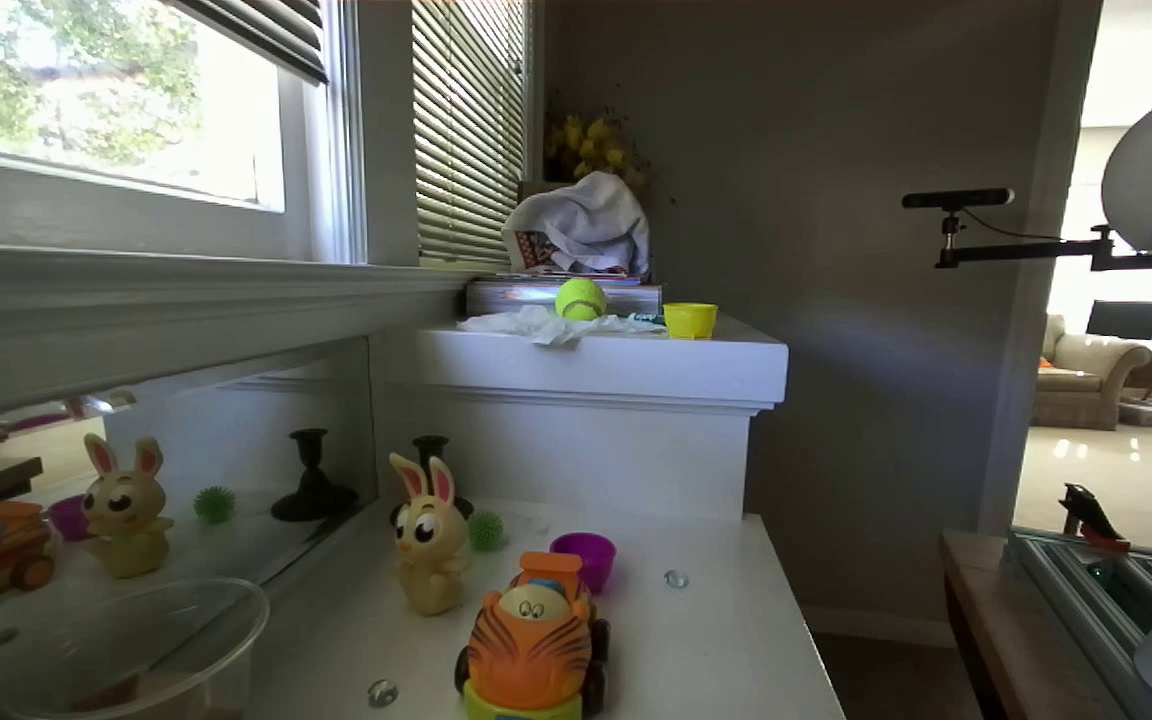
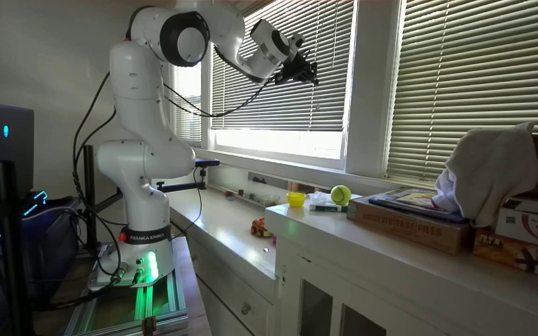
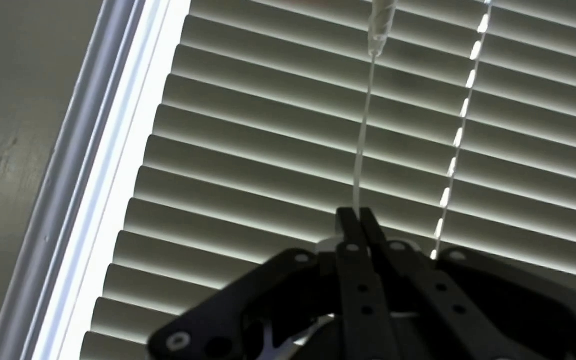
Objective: Close the blinds of the window
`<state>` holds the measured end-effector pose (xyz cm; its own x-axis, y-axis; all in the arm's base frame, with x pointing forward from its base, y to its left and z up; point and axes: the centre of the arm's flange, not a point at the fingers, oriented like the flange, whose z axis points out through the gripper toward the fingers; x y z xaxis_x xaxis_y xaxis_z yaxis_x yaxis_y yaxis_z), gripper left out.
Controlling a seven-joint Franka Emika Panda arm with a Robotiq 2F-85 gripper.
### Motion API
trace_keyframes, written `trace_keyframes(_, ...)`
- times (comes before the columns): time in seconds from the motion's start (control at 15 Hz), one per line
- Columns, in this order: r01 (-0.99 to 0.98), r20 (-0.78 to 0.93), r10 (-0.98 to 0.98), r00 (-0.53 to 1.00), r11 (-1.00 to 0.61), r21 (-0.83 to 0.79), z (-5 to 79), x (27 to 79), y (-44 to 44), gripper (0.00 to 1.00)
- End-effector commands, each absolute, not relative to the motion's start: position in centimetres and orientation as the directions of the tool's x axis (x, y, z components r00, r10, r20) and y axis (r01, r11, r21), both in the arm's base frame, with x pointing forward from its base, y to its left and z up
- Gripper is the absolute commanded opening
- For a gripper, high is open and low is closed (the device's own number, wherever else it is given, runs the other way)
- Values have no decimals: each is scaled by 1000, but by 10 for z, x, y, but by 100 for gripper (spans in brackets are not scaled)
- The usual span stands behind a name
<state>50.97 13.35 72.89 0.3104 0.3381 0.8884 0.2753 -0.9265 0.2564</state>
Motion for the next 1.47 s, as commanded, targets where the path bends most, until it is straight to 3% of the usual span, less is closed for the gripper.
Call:
trace_keyframes(0.0, 250, 904, 331, 269, -931, 267, 742, 510, 133, 0)
trace_keyframes(0.6, 246, 925, 308, 221, -936, 253, 775, 517, 134, 0)
trace_keyframes(1.4, 311, 908, 318, 271, -922, 230, 743, 537, 162, 0)
